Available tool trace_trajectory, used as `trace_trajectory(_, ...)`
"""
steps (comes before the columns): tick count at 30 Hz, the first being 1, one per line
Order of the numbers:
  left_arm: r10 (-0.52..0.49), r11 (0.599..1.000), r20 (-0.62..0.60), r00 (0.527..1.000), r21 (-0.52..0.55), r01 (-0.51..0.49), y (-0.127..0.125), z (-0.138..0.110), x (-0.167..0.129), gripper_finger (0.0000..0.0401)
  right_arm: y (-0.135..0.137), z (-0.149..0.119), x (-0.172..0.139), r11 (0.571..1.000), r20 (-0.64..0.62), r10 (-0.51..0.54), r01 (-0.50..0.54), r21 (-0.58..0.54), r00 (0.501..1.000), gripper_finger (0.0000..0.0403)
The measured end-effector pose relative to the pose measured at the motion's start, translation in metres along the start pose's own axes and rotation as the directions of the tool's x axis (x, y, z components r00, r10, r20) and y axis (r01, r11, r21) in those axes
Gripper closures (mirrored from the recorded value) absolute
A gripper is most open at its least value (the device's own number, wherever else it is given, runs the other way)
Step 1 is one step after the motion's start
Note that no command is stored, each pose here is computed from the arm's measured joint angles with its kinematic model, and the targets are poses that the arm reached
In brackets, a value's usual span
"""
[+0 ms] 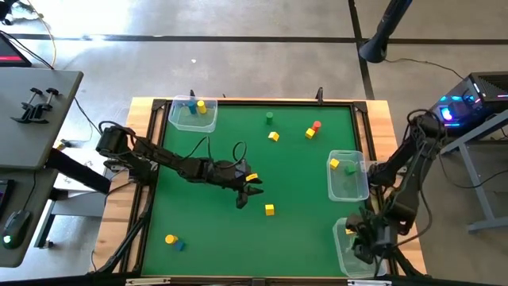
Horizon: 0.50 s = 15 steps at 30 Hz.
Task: Sort blocks by size
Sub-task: Put the green triangular block into the bottom transparent bin, then put the green cylindrical block into the top transparent bin
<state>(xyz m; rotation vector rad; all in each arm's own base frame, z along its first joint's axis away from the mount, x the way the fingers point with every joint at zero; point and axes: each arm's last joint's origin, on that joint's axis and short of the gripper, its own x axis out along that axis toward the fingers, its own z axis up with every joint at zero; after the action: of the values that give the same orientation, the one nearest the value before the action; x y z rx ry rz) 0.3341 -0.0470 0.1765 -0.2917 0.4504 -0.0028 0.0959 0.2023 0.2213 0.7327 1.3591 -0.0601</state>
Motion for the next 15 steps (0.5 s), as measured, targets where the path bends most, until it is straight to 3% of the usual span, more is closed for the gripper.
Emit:
trace_trajectory(3, 0.001, 1.0, -0.003, 1.0, 0.001, -0.001, 0.0, 0.0, 0.0, 0.024, -0.001, -0.005, 0.0, 0.998, -0.032, -0.013, 0.015, 0.059, 0.999, 0.0274)
trace_trajectory(7, 0.002, 1.0, -0.005, 1.0, 0.001, -0.002, 0.0, 0.0, 0.0, 0.024, -0.002, -0.006, 0.0, 0.998, -0.03, -0.021, 0.023, 0.057, 0.999, 0.0262)
trace_trajectory(12, 0.003, 1.0, -0.008, 1.0, 0.001, -0.003, 0.0, -0.001, 0.0, 0.024, -0.004, -0.002, 0.0, 0.998, 0.081, -0.029, 0.025, 0.051, 0.996, 0.0256)
trace_trajectory(15, 0.003, 1.0, -0.008, 1.0, 0.001, -0.003, 0.0, -0.001, 0.0, 0.024, -0.01, 0.0, -0.001, 0.995, 0.122, -0.092, 0.086, 0.051, 0.988, 0.0255)
